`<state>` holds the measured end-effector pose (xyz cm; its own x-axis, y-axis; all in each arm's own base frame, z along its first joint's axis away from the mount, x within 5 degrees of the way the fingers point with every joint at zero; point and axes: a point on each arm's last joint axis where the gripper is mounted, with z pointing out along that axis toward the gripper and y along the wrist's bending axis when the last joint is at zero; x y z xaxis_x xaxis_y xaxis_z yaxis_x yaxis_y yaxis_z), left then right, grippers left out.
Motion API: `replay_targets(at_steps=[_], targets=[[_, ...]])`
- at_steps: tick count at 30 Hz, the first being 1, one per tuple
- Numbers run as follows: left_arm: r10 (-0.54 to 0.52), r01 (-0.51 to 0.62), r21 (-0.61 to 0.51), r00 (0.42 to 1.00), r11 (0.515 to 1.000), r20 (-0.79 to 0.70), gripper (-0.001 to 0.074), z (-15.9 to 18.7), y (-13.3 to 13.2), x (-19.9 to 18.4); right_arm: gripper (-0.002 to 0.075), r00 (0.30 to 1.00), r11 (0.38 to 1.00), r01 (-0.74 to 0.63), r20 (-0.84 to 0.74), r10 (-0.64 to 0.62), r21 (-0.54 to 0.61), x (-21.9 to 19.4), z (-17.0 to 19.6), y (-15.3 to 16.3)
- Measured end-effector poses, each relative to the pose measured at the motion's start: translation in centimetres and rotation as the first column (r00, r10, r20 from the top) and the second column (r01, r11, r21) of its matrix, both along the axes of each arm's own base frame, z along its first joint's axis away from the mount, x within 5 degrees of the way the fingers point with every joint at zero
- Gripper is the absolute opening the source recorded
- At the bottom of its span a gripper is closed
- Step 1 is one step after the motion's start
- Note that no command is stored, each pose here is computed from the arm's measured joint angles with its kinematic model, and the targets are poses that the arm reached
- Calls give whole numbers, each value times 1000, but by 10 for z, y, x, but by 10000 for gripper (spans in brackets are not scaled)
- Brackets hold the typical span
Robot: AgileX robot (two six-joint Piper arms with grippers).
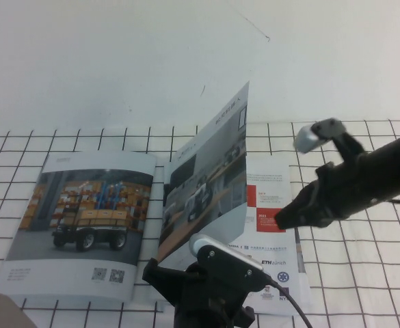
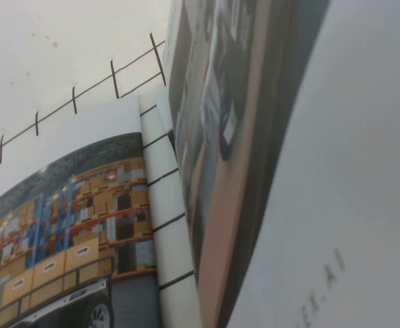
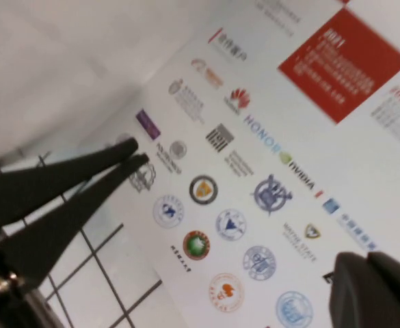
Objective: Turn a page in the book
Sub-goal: Open the closed book
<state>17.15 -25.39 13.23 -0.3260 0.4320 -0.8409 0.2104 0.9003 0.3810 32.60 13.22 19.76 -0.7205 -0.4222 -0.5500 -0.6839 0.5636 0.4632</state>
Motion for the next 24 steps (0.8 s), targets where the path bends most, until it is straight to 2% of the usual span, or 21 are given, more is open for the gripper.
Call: replay_targets(at_steps=[4,8,15,19,24], targets=[[3,-3,1,1000,1000,6,-2,1,0,0,1,997,995,-62,-49,58,-77,-6,-41,28],[14,-16,41,998,999,54,-2,4,3,2,1,994,986,-86,-86,74,-141,-8,-68,38],[20,-39,177,994,983,109,-2,9,10,9,1,990,987,-70,-130,51,-148,-6,-74,38],[123,-139,214,989,967,87,-2,7,27,24,1,990,987,-70,-132,51,-148,-6,-74,38],[292,-295,263,955,919,52,-2,4,60,50,1,989,987,-72,-135,52,-147,-6,-74,39]])
